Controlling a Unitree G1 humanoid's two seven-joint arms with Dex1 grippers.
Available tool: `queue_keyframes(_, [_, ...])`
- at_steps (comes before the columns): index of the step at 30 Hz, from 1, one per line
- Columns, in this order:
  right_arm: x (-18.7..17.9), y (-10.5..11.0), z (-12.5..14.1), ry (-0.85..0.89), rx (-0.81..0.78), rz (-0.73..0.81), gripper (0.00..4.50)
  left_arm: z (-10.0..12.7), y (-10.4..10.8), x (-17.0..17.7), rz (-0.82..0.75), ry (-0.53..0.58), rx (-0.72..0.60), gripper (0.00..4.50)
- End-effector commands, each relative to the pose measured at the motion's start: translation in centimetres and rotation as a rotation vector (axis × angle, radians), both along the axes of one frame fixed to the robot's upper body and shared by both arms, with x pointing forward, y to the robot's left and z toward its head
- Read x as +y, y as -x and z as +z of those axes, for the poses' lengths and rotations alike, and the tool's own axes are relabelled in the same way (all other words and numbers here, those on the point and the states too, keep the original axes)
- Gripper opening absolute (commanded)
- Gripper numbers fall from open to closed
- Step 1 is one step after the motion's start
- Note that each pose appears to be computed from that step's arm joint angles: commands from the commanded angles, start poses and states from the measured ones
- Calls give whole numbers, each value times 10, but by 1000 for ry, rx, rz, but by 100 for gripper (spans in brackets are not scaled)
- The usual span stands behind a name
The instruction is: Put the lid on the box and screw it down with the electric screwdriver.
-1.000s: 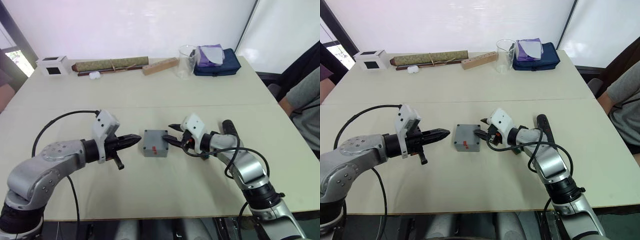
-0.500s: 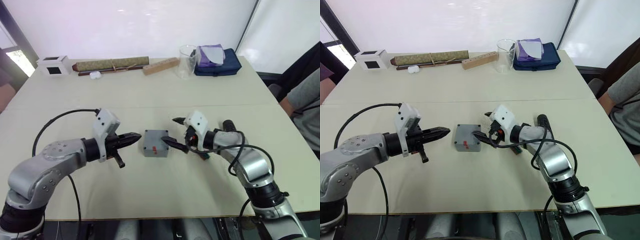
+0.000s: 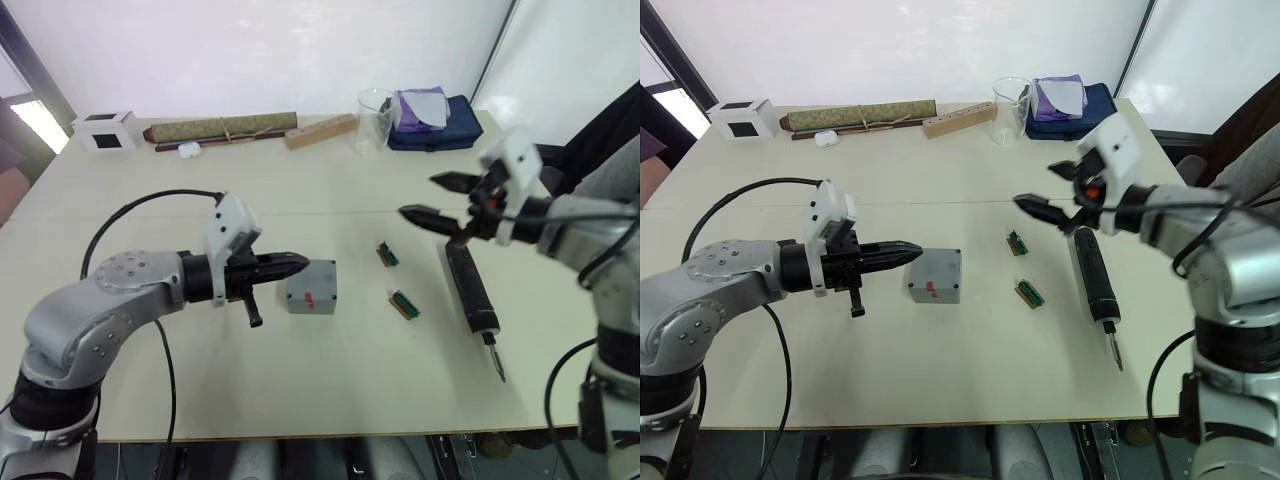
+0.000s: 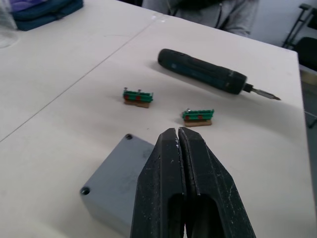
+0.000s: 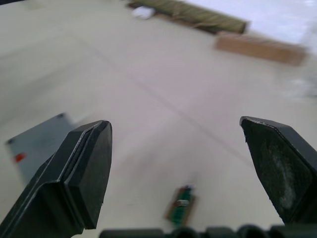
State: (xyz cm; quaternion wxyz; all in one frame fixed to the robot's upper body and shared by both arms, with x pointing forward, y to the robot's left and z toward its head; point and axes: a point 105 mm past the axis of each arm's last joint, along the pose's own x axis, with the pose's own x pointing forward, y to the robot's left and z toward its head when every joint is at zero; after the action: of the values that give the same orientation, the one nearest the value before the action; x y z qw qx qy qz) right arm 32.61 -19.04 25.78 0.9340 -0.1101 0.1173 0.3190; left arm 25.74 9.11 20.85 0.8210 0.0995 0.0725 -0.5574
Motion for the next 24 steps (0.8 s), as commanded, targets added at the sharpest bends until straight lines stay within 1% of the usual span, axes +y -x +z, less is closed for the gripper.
queue_keyframes(1, [-38,21,-30,79,437,-155,446,5,11,-5,-66,-34,-37,0])
queue_keyframes(3, [-60,27,-44,186,527,-232,446,4,13,-7,-79,-53,-41,0])
queue_keyframes(4, [-69,27,-48,195,567,-271,446,3,15,-8,-84,-68,-44,0])
queue_keyframes(6, [-77,28,-52,204,618,-296,446,1,17,-8,-91,-90,-48,0])
queue_keyframes(9, [-77,29,-58,154,723,-295,446,2,18,-9,-94,-102,-54,0])
queue_keyframes(13, [-75,29,-75,130,842,-282,446,4,17,-12,-90,-98,-65,0])
queue_keyframes(16, [-76,30,-86,145,895,-293,446,5,19,-13,-88,-93,-66,0])
queue_keyframes(18, [-77,31,-89,151,911,-297,446,6,20,-14,-86,-91,-65,0])
queue_keyframes(24, [-67,38,-104,196,966,-228,446,5,26,-15,-65,-74,-53,0])
